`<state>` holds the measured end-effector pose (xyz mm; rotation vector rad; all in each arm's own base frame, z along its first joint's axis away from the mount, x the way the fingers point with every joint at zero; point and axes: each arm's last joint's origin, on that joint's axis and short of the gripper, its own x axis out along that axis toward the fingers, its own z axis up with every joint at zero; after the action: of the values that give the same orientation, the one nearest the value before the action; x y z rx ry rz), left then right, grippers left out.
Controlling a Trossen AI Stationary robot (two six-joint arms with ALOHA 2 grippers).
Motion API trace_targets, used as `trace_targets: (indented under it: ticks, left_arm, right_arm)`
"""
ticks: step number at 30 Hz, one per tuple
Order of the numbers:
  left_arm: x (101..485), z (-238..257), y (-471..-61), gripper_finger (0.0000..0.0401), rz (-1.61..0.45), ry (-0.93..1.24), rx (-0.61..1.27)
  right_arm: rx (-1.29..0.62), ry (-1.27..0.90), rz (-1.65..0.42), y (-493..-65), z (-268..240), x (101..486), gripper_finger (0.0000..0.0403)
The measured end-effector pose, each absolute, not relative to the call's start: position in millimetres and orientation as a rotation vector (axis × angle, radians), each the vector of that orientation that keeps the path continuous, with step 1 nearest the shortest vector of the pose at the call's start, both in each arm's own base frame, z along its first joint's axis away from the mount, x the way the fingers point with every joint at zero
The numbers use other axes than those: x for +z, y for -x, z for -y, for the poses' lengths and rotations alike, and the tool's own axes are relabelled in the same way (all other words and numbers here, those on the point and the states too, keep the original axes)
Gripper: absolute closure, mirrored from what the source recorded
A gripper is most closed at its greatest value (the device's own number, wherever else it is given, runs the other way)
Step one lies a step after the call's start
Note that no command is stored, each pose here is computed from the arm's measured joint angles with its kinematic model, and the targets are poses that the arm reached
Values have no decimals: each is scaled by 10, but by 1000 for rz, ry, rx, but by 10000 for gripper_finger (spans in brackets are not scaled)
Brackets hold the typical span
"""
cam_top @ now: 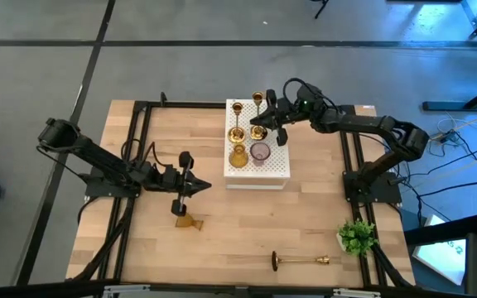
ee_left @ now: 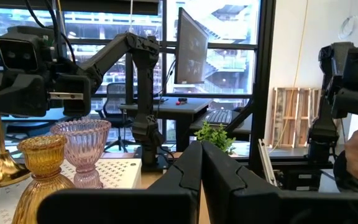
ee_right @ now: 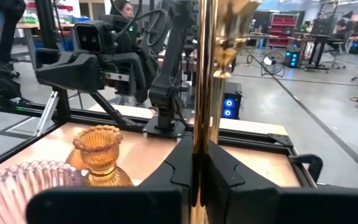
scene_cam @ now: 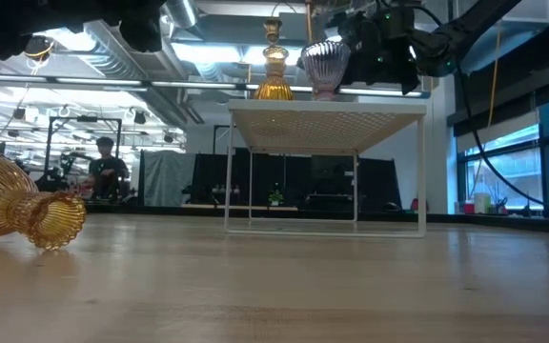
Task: Pick & Place candle stick holders
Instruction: Put the top gold candle holder on the shelf
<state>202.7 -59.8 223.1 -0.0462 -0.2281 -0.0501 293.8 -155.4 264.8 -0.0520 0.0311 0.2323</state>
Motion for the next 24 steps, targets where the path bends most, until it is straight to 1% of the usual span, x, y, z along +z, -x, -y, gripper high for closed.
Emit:
trace_targets:
  ticks: [12, 24]
  left_arm:
    - [2231, 598, -2027, 399, 228, 40, -49]
    - [2230, 597, -2026, 399, 227, 40, -49]
  right_arm:
    - [242, 42, -58, -3022, 1600, 2472, 387]
    - [245, 42, -47, -3029, 1603, 2474, 387]
